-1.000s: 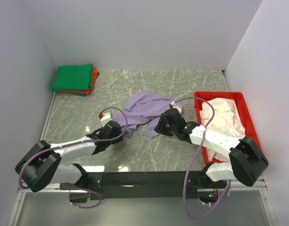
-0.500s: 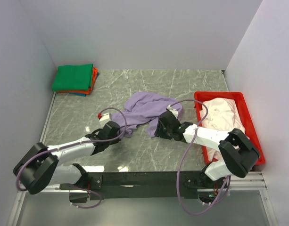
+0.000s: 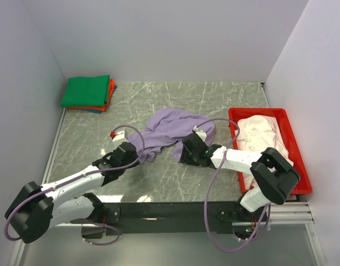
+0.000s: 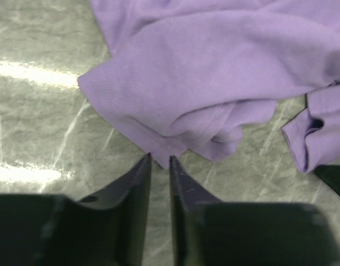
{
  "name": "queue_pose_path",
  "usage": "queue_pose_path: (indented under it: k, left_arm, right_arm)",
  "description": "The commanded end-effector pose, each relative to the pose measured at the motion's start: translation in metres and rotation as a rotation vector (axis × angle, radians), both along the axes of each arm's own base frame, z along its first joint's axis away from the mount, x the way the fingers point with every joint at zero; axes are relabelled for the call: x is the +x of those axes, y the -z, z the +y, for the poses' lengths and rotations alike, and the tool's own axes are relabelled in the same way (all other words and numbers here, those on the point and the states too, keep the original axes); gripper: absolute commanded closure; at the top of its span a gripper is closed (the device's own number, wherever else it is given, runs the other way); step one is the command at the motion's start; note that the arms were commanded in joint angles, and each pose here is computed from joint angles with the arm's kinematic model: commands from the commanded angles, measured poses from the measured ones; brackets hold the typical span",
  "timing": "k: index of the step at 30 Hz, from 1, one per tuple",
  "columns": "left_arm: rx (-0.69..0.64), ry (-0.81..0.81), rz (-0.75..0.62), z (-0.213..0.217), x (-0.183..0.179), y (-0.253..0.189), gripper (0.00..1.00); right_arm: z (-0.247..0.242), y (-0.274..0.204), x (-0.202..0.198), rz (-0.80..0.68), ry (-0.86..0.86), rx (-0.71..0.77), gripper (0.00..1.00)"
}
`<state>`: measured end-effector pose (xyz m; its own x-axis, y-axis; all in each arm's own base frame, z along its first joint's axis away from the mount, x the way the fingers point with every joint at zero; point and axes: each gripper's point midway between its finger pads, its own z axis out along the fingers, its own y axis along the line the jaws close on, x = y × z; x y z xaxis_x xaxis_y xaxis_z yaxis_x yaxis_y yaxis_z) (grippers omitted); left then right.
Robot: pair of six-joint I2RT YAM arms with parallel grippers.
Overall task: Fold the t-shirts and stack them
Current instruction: Flatten the tshirt out
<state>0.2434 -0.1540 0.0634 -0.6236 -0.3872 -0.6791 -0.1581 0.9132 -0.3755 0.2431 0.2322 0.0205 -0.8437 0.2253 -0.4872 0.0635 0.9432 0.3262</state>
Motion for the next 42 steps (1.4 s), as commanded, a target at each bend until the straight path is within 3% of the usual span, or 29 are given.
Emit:
queue_pose_path:
  k: [1,8,12,28,42]
  left_arm:
    - [-0.006,0.095,-0.034,-0.019,0.010,-0.011,0.73]
    - [0.104,0.142,0.013,-0.029,0.011,0.007,0.53]
    - [0.120,0.157,-0.001,-0.037,0.015,0.004,0.50]
    - [0.312,0.110,0.047,-0.039,0.019,0.025,0.56]
    - [0.300,0.090,0.136,-0.038,0.002,0.051,0.59]
  right_arm:
    - [0.007,-0.008,0.011,-0.042,0.026,0.008,0.49]
    - [0.002,-0.008,0.010,-0.048,0.036,-0.005,0.49]
    - [0.002,-0.009,0.010,-0.050,0.035,-0.005,0.49]
    - [-0.001,-0.009,0.009,-0.054,0.033,-0.013,0.49]
    - [-0.002,-0.013,0.008,-0.062,0.026,-0.007,0.49]
